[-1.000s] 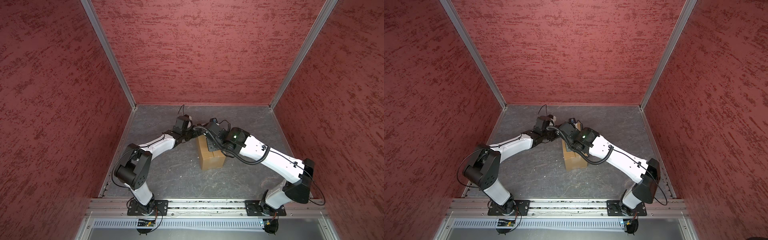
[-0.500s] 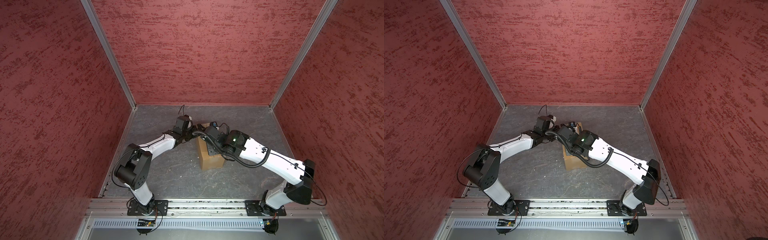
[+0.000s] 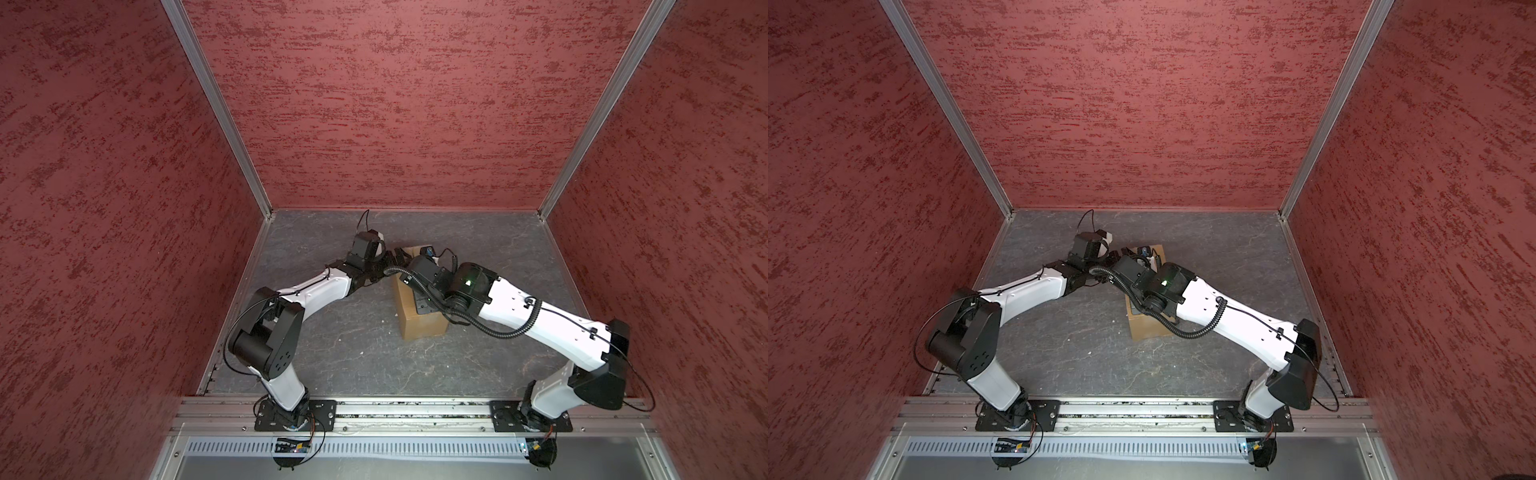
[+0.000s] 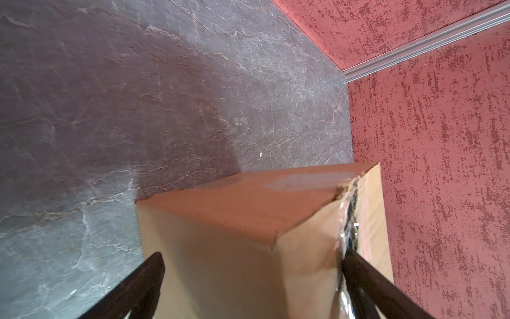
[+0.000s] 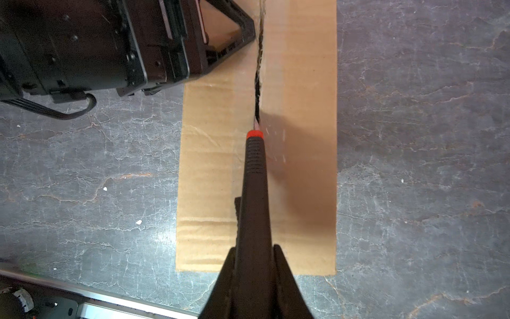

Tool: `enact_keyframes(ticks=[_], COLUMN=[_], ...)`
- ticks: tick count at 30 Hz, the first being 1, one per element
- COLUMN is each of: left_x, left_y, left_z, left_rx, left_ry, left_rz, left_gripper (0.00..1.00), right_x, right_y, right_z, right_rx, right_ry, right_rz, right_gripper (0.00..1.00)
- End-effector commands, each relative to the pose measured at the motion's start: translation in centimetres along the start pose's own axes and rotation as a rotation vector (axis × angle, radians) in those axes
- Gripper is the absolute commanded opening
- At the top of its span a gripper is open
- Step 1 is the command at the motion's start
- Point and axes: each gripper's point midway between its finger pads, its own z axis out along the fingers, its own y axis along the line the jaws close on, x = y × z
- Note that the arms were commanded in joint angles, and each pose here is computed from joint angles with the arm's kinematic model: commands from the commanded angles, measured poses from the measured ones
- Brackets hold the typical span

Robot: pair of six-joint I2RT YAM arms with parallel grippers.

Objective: Unpack the express box
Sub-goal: 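Drag the knife along the seam toward the robot while the left gripper holds the box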

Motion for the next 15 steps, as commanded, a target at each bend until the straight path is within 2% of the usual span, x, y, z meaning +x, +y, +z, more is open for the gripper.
enact_keyframes(ticks=[1,15], left_x=[1.3,1.1], left_y=[3.2,3.6], left_z=[0.8,1.0], left_rx=[-0.125,-0.142], left_ry=[0.034,0.024], left_rz=[-0.034,-0.042], left_gripper=[1.0,1.0], right_x=[1.6,2.6], right_y=[-0.1,0.1], right_z=[-1.0,-2.1], right_rx=[-0.007,-0.001], right_ry=[0.035,0.052], right_rz=[0.001,0.009], right_gripper=[0.0,0.0])
